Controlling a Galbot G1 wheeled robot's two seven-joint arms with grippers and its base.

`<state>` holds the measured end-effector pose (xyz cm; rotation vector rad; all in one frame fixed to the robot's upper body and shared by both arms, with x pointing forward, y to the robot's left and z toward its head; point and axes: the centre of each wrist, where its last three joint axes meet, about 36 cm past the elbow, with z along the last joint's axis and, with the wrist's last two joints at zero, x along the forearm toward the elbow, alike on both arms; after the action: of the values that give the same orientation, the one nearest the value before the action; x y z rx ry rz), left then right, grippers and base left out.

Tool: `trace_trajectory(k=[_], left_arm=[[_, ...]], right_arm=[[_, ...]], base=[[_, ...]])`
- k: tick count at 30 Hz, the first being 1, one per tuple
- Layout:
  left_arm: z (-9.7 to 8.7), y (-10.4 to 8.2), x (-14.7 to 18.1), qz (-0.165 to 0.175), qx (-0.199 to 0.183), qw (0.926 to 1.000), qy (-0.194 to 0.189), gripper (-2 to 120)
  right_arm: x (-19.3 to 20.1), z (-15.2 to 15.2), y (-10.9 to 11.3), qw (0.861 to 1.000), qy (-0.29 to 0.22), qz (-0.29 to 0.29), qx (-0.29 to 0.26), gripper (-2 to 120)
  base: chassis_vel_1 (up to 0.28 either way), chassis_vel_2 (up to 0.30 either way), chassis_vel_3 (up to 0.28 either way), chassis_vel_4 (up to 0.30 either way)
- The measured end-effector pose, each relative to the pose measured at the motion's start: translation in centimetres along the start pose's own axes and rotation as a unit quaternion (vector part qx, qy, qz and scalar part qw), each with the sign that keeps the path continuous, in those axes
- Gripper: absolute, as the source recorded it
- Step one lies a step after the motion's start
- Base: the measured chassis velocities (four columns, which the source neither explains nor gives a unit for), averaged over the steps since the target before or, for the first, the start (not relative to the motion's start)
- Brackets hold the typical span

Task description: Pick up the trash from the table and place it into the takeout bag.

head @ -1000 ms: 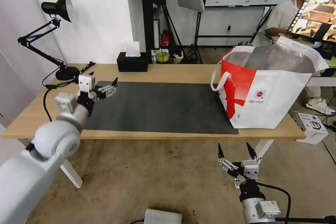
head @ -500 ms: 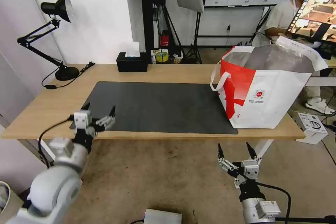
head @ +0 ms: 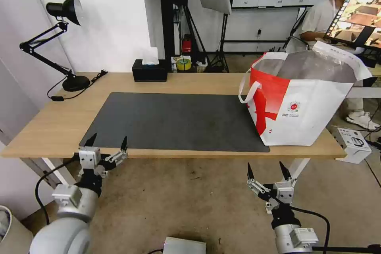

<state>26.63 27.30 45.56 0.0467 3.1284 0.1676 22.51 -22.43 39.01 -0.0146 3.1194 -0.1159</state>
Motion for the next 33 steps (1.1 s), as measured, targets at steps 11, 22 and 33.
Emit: trace_trajectory(k=[11,22,33], left_arm=[[2.3,-1.8,2.6,-0.003,0.025,0.9996,0.01,100],[3.7,-2.8,3.3,0.002,0.052,0.9986,0.013,100],[4.3,-2.6,2.7,0.014,0.045,0.9989,-0.006,100]], right_arm=[[0.0,0.0,0.0,1.0,0.0,0.0,0.0,100],[0.0,0.0,0.0,1.0,0.0,0.0,0.0,100],[0.0,0.0,0.0,1.0,0.0,0.0,0.0,100]], base=[[0.0,0.0,0.0,0.0],[0.0,0.0,0.0,0.0],[0.0,0.0,0.0,0.0]])
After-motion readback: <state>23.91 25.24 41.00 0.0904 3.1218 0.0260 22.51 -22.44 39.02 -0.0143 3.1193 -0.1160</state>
